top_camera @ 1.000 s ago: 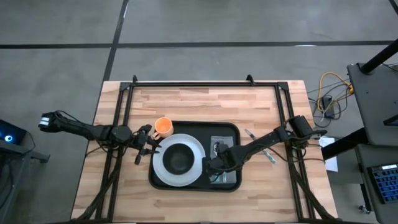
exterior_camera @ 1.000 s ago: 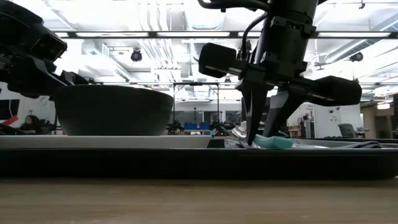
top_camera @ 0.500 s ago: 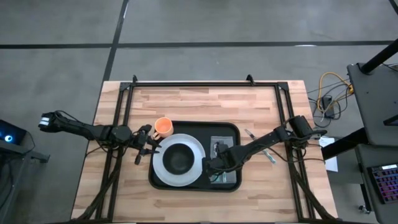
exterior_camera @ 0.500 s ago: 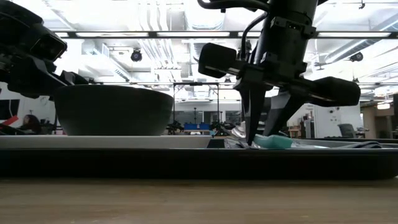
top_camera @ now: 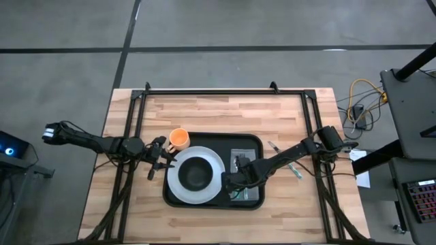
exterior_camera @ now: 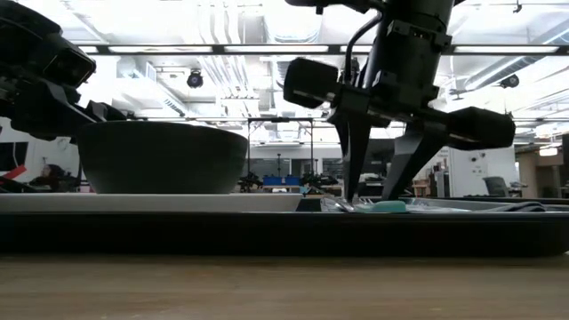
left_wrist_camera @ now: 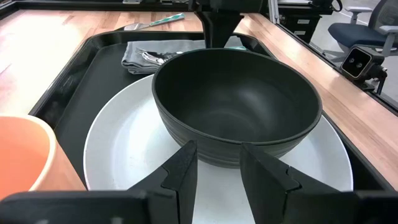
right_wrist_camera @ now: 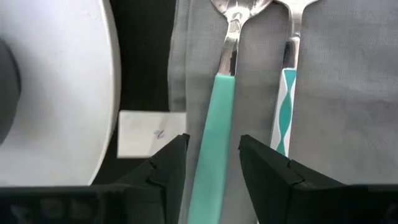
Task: Set up tray
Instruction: Put the blue patterned knife on top of the gray napkin to the right of the blue patterned fork
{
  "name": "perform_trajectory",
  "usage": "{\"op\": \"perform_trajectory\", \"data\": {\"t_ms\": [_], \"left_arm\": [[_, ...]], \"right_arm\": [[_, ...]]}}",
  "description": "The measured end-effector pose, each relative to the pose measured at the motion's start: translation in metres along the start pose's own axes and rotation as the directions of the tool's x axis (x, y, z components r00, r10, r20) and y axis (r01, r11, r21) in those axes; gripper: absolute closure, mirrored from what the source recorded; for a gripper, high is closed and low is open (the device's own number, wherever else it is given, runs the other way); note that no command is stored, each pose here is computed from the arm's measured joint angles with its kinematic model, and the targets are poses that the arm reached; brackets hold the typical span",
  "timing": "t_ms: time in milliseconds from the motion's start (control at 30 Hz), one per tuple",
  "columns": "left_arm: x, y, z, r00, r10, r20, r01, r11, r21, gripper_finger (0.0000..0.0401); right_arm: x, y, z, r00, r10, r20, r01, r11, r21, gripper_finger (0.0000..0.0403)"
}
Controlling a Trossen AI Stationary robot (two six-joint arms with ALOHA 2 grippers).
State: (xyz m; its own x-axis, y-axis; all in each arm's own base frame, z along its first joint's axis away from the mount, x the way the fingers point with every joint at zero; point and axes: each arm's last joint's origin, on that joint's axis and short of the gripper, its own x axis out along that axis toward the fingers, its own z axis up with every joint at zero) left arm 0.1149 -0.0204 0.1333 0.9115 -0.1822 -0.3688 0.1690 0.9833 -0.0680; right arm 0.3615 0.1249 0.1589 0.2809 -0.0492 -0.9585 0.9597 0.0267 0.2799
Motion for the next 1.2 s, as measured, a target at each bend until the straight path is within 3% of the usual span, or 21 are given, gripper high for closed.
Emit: {"op": "perform_trajectory", "data": {"t_ms": [333, 633, 867, 1200], "left_arm": [[0.0, 0.0, 0.0, 1.0, 0.0, 0.0, 0.0, 1.0, 0.0, 0.03], [0.0, 0.0, 0.0, 1.0, 0.0, 0.0, 0.0, 1.0, 0.0, 0.03], [0.0, 0.0, 0.0, 1.0, 0.0, 0.0, 0.0, 1.0, 0.0, 0.03], [0.0, 0.0, 0.0, 1.0, 0.0, 0.0, 0.0, 1.0, 0.0, 0.03]], "right_arm": [[-0.018, -0.001, 0.003, 1.0, -0.009, -0.009, 0.009, 0.999, -0.037, 0.0276], [-0.051, -0.02, 0.016, 0.986, -0.161, -0.046, 0.156, 0.984, -0.086, 0.0269], [-0.071, -0.051, 0.029, 0.984, -0.172, -0.044, 0.165, 0.978, -0.13, 0.0256], [-0.074, -0.114, 0.048, 0.983, -0.18, -0.04, 0.169, 0.968, -0.185, 0.0253]]}}
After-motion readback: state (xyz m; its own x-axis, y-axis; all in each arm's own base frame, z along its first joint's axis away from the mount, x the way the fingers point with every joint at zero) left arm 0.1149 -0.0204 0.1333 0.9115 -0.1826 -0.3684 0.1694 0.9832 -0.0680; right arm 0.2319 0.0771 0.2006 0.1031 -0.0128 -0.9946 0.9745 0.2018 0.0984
